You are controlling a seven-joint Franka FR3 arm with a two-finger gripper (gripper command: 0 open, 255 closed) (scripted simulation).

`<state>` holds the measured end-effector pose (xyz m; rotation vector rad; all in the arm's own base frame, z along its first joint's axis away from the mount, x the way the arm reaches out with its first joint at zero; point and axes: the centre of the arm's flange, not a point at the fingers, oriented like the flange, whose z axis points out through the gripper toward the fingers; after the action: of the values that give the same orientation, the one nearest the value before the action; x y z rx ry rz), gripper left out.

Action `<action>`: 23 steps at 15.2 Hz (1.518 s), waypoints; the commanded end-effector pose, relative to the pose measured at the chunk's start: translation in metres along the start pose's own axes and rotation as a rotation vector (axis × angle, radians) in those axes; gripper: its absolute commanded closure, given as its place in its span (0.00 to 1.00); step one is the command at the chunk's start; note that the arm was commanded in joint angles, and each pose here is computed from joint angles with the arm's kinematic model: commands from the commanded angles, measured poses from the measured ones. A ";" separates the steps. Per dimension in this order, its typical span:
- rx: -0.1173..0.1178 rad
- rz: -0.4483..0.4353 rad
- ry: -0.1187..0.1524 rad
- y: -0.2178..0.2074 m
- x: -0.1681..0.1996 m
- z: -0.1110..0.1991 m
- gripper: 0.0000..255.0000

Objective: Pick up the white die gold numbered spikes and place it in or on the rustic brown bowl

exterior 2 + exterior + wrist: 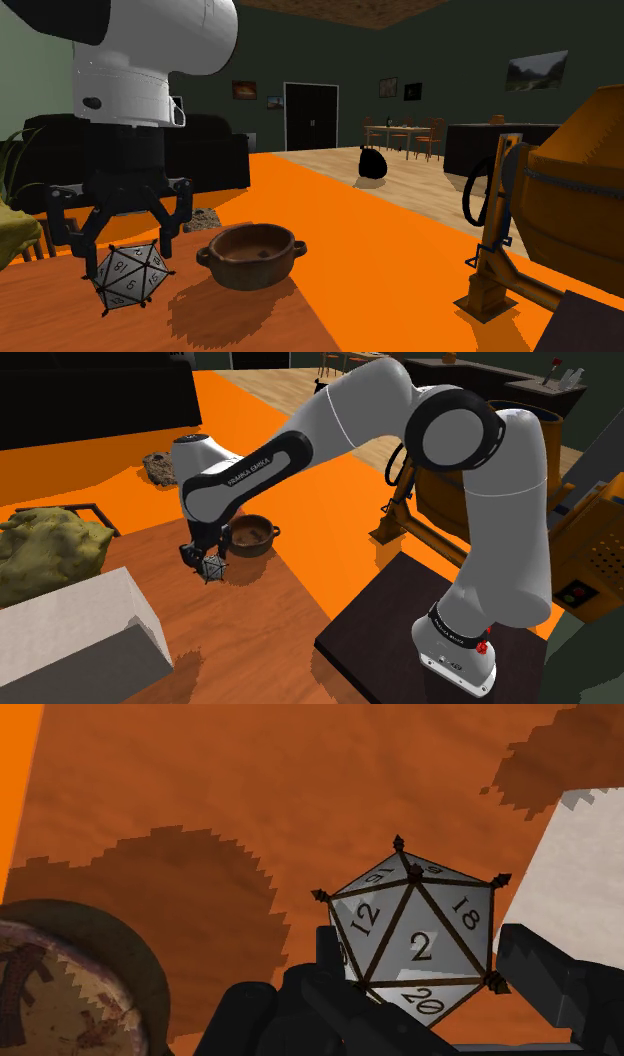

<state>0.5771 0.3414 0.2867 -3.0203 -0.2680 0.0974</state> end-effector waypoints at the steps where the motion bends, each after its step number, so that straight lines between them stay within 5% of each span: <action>1: 0.000 0.000 0.000 -0.001 -0.001 -0.011 1.00; 5: 0.000 0.000 0.000 -0.003 -0.002 -0.028 1.00; 23: 0.000 0.000 0.000 0.202 0.111 -0.065 1.00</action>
<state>0.7170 0.1673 0.3237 -3.0204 -0.2666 0.0969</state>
